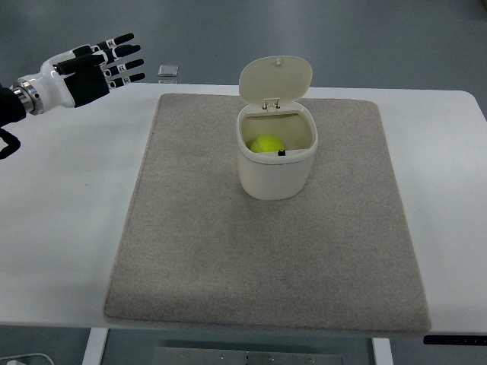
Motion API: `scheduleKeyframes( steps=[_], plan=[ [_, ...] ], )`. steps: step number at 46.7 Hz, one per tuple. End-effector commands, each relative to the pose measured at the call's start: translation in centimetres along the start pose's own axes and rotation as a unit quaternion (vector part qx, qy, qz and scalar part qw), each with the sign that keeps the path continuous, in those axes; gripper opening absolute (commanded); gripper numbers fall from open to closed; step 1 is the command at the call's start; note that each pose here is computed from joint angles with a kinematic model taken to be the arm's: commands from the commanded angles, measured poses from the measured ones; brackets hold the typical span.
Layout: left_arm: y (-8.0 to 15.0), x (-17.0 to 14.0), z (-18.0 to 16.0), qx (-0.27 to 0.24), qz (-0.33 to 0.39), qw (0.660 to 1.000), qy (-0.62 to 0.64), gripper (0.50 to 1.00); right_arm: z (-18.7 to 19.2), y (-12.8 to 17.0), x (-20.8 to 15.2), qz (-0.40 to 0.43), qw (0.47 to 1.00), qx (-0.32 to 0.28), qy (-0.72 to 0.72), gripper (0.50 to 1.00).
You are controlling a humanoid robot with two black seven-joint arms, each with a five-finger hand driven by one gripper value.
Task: Put tennis ball into box with left hand
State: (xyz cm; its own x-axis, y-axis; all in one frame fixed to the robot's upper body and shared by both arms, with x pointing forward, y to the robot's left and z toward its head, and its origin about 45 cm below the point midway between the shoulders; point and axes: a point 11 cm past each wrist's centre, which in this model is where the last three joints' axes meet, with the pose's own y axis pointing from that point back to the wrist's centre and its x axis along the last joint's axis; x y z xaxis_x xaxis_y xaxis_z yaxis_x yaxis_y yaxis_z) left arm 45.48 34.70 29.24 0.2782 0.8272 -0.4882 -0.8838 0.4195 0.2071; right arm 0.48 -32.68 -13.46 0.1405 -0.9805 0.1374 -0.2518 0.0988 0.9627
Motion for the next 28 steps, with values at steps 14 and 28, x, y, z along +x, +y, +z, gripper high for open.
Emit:
scheduleKeyframes(
  steps=[14,28],
  plan=[
    [-3.5,0.6,-3.3,-0.014,0.014,0.998,0.054,0.994,0.0,0.0,0.0,0.0,1.0,0.0,0.0,0.938],
    [-4.3,0.4,-2.9,-0.063,0.016,0.996,0.067,0.994,0.0,0.0,0.0,-0.002,1.0,0.0,-0.001,0.938]
  ],
)
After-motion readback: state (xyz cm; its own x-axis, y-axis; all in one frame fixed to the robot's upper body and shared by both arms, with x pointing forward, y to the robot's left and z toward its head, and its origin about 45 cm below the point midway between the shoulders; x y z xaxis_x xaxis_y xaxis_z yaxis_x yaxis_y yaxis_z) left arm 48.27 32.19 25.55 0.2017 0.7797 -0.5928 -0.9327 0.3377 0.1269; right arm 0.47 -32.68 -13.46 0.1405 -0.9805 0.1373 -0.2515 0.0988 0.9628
